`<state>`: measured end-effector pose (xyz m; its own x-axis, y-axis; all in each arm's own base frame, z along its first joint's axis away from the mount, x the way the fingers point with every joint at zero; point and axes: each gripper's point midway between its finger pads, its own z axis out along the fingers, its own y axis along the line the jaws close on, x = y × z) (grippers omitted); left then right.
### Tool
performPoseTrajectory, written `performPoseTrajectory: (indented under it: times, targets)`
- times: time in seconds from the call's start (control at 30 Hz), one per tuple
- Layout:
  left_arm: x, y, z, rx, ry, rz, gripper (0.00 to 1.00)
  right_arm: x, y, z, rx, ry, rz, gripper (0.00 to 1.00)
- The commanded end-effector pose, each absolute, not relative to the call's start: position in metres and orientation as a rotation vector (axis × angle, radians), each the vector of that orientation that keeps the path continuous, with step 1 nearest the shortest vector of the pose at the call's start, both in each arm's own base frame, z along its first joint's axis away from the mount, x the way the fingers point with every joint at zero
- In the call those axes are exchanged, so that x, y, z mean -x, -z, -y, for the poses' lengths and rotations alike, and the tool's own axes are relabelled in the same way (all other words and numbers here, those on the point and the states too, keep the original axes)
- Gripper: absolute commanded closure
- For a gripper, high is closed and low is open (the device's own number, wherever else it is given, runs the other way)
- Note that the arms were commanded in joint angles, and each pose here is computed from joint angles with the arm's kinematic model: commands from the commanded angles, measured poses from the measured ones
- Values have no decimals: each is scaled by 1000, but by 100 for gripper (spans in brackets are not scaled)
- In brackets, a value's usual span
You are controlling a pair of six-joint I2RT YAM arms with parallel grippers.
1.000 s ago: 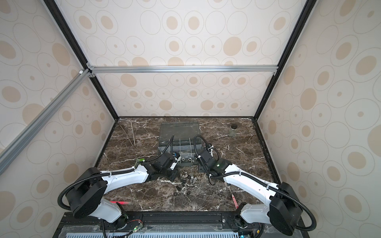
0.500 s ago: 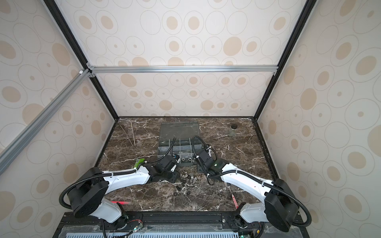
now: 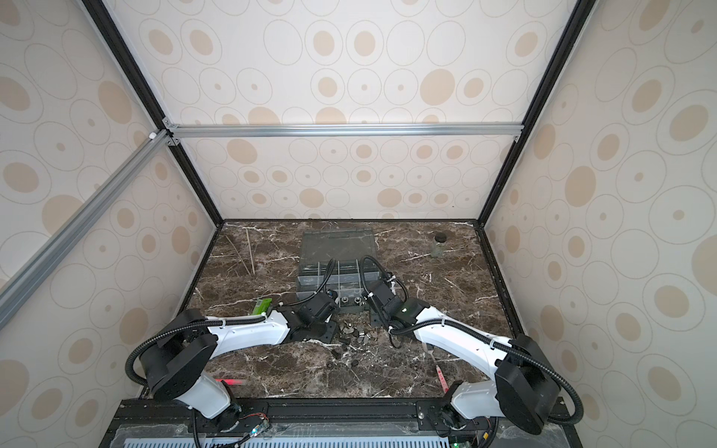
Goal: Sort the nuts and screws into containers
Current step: 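Lower the left gripper onto a black hex bolt while the right gripper hovers, then close the left gripper on the black hex bolt's head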
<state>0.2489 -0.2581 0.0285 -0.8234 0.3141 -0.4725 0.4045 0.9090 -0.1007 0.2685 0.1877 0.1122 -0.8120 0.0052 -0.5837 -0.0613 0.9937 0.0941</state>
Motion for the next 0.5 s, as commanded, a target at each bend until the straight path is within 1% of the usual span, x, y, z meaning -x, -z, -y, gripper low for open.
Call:
performPoseTrajectory:
  times: [0.0, 0.2, 0.47]
  targets:
    - [-255, -43, 268, -493, 305, -2575, 51, -265, -115, -184, 25, -143, -2512, 52]
    - [-252, -50, 274, -484, 366, -2565, 51, -265, -115, -185, 30, -141, -2514, 52]
    - [-259, -51, 282, -458, 383, -2556, 51, -266, -115, -185, 38, -134, -2516, 52]
